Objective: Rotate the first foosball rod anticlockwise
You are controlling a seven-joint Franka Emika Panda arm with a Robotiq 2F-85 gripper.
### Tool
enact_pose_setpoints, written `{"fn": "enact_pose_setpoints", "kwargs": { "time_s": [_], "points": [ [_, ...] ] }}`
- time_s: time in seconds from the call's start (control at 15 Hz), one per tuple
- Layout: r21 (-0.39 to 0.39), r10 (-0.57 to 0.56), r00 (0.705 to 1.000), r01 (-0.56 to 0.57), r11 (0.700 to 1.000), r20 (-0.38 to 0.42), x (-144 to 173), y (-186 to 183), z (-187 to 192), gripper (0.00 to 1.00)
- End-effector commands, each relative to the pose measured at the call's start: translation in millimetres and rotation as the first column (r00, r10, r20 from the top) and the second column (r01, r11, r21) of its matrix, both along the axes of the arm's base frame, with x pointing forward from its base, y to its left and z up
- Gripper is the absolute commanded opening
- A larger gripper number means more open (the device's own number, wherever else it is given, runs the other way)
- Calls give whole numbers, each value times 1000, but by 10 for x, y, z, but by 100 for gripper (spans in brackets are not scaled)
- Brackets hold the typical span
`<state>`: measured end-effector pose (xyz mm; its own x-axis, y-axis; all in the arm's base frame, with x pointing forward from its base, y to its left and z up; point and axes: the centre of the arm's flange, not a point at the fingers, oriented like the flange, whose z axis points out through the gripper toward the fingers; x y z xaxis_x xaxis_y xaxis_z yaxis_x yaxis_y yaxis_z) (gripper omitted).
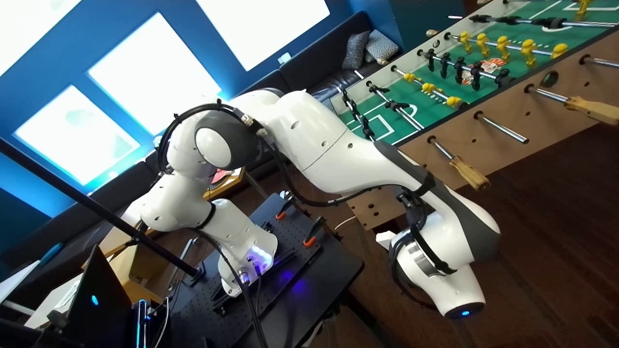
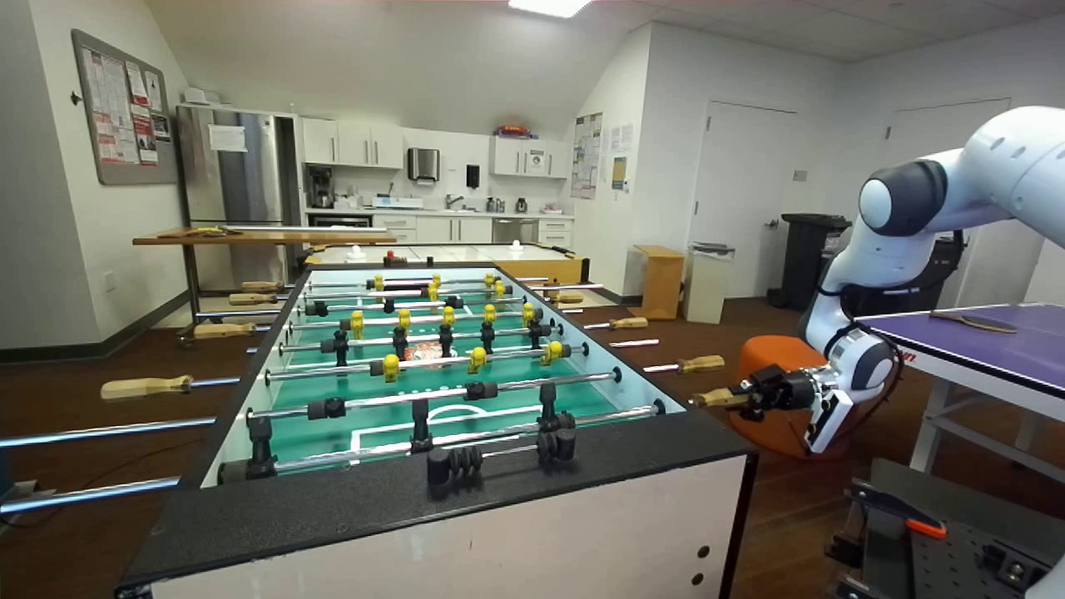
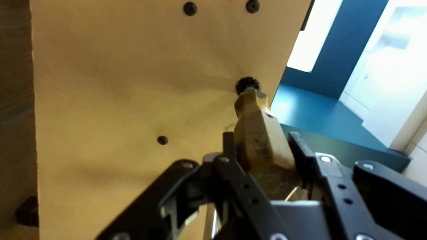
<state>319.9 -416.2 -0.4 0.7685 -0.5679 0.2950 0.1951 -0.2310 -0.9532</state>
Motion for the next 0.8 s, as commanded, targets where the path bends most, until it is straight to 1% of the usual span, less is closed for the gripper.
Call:
{"fn": "enact_pose_setpoints", "kwargs": {
  "time_s": [0.0, 0.13, 0.33, 0.53, 0.73],
  "points": [
    [-145, 6, 992, 13, 989, 127, -17, 7, 26, 17],
    [-200, 26, 979, 15, 980, 201, -15, 11, 27, 17],
    [-281, 64, 949, 26, 959, 308, -6, 6, 37, 17],
    [-357, 115, 906, 42, 933, 407, -1, -27, 70, 17],
    [-433, 178, 848, 67, 899, 499, 5, -61, 86, 17]
  ]
}}
